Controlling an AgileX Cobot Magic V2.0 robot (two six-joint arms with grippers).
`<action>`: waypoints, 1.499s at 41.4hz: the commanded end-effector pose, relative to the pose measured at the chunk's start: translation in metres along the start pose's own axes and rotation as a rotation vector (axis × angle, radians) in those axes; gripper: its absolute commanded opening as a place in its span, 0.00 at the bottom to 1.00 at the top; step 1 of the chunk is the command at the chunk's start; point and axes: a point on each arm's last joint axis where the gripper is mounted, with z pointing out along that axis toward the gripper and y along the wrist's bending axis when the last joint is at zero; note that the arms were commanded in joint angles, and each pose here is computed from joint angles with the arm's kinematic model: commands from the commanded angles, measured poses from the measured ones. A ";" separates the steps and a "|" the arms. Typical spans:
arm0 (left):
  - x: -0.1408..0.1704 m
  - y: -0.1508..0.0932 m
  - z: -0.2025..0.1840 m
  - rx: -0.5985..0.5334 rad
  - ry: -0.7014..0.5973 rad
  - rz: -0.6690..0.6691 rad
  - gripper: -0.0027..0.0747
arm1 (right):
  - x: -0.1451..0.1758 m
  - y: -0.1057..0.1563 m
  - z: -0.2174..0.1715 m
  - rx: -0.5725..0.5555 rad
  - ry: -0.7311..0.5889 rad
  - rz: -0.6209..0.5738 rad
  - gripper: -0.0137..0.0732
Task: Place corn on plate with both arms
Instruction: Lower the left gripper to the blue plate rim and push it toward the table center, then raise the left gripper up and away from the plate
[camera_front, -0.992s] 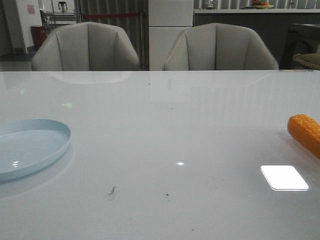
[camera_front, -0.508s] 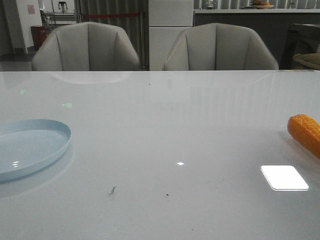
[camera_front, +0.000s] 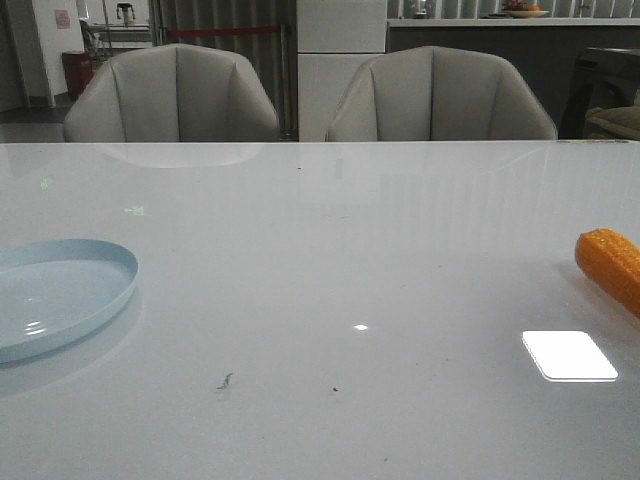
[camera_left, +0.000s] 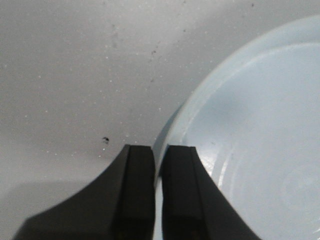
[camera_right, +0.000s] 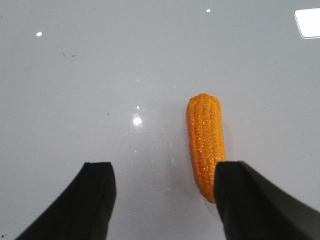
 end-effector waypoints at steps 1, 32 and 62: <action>-0.011 -0.017 -0.020 0.051 -0.066 0.037 0.15 | -0.019 0.002 -0.006 -0.005 -0.119 0.002 0.77; 0.002 -0.190 -0.076 0.442 -0.066 0.431 0.15 | -0.019 0.002 -0.006 -0.005 -0.119 0.002 0.77; 0.032 -0.220 -0.020 0.340 0.100 0.522 0.37 | -0.017 0.002 -0.005 -0.005 -0.097 -0.008 0.77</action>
